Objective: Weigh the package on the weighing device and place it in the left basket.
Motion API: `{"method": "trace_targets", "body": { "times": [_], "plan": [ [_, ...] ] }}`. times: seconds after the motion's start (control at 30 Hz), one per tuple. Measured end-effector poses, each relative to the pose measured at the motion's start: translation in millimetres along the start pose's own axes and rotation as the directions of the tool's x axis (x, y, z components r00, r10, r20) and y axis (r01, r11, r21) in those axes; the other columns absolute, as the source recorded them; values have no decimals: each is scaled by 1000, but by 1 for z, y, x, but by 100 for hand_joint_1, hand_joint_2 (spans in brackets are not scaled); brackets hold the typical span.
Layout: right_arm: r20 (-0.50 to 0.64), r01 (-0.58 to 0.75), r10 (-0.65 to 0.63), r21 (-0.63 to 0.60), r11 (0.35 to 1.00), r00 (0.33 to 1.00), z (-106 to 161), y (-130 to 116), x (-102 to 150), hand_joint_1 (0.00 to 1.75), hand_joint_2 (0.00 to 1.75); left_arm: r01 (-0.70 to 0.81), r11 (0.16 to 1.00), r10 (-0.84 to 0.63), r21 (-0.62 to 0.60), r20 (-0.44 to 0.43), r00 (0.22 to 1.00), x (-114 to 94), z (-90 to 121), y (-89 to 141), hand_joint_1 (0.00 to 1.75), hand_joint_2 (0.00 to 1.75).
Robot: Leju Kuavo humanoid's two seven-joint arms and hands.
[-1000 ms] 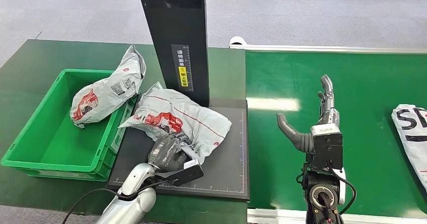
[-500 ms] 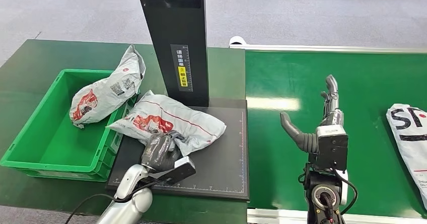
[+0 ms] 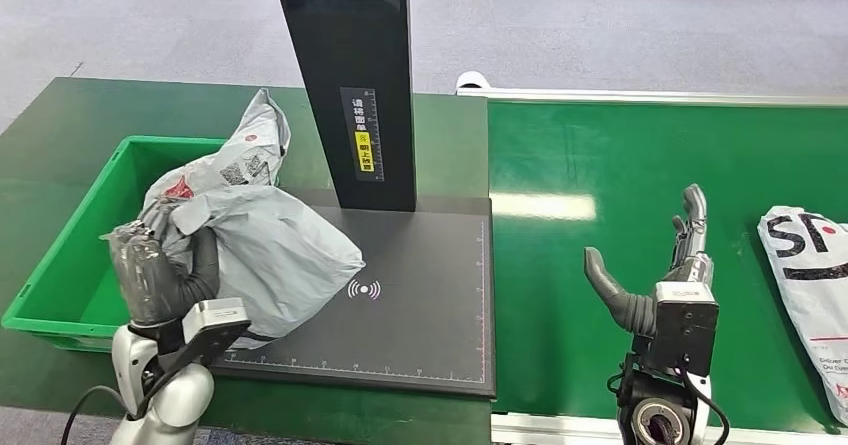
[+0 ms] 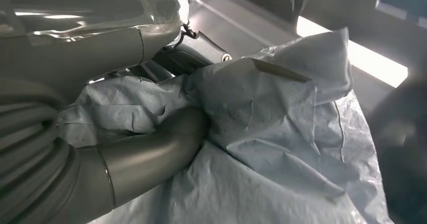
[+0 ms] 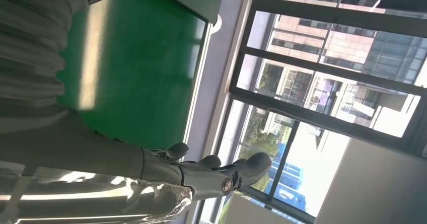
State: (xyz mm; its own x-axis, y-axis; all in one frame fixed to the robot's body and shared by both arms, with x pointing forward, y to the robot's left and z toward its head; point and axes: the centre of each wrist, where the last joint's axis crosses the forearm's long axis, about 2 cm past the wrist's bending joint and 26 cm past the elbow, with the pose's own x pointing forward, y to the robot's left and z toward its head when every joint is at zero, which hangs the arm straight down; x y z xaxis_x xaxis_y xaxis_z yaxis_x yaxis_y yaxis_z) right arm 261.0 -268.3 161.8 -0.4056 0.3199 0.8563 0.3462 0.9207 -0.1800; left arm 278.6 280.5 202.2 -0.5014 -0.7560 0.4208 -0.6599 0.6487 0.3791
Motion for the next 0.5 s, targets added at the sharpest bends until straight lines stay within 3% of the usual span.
{"method": "trace_targets", "body": {
  "times": [0.13, 0.3, 0.5],
  "plan": [
    [-11, -8, 8, -14, 1000, 1000, 8, -6, 1, 0, 175, -6, 997, 10, 73, -46, 999, -30, -33, 23, 175, 175],
    [-18, -5, 5, -22, 1000, 1000, 10, -10, 1, 0, 175, 74, 987, -57, 141, -119, 991, -85, -78, 61, 175, 175],
    [-23, 7, -8, -23, 1000, 1000, 8, -11, 1, 0, 175, 112, 983, -72, 143, -259, 963, -140, -100, 91, 175, 175]
  ]
}}
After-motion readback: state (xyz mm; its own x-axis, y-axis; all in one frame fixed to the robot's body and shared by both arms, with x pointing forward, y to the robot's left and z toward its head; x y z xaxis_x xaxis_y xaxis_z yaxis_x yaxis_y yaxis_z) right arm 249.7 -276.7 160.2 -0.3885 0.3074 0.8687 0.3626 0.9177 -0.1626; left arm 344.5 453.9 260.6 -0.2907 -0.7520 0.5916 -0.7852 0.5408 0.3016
